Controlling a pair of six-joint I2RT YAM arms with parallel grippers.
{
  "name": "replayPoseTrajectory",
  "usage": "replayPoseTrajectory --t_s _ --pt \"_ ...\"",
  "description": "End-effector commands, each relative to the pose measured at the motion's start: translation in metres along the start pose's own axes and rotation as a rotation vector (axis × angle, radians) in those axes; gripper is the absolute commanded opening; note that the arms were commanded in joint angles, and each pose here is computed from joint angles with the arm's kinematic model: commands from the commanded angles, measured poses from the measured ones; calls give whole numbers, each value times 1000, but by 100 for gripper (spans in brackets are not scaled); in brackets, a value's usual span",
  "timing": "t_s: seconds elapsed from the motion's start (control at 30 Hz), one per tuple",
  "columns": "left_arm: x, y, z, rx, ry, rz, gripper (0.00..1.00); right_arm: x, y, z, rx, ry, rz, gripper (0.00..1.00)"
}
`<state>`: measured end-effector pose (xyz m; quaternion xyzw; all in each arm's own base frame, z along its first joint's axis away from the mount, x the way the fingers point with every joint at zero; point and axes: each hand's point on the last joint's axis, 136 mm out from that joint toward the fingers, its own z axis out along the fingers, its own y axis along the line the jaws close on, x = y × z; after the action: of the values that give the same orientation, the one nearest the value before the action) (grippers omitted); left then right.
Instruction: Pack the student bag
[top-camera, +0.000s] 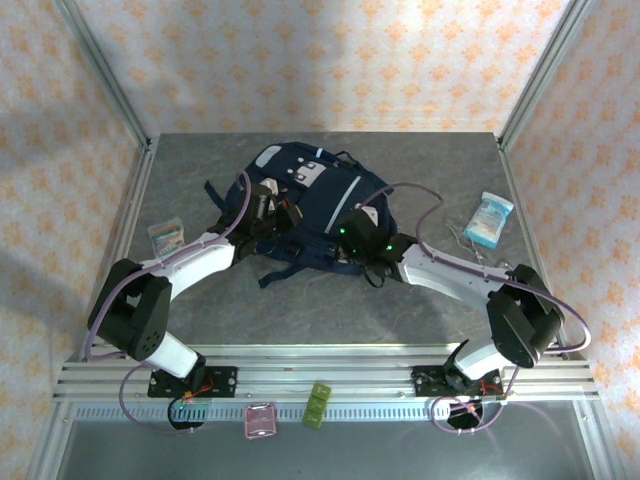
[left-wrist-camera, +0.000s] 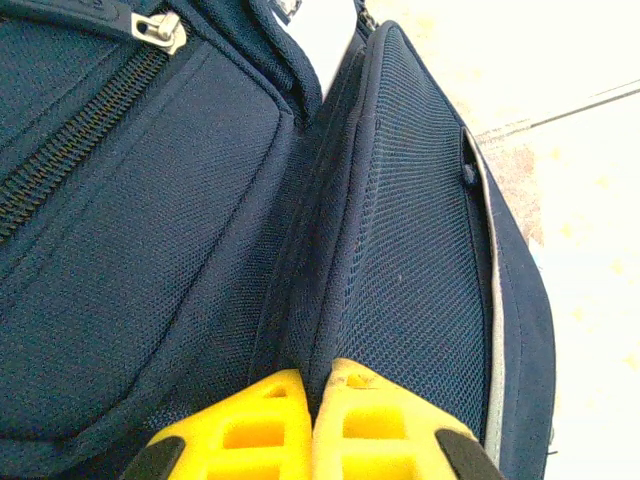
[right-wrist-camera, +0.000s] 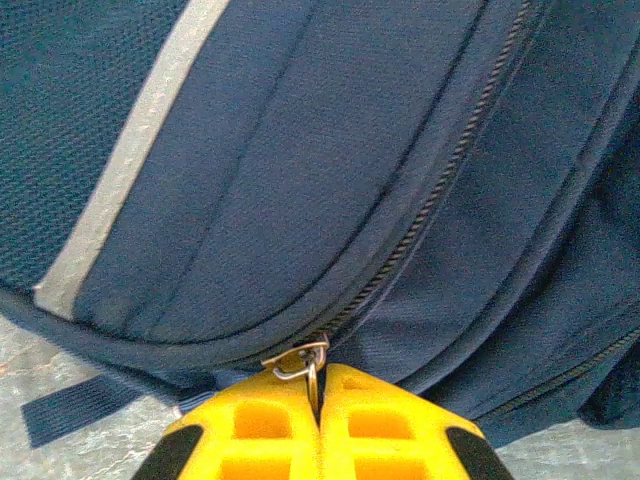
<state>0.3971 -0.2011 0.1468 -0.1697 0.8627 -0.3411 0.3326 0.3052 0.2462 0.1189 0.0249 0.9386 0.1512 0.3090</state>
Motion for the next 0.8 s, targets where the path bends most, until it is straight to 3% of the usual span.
replayPoseTrajectory --t_s 0.0,0.17,0.33,0.6,0.77 --pt "-25 -10 -15 16 -78 46 0 -6 -37 -3 169 -9 -58 0" --pt "-27 -1 -17 -43 -90 98 0 -31 -66 -7 252 -73 -78 0" --pt "-31 11 -16 -90 -96 133 0 -36 -61 -3 238 -59 -157 0" --pt "-65 16 -17 -164 -165 252 0 9 8 -3 -31 43 -301 0" --pt "-97 11 -17 -211 -216 317 0 38 82 -5 -269 99 -338 0"
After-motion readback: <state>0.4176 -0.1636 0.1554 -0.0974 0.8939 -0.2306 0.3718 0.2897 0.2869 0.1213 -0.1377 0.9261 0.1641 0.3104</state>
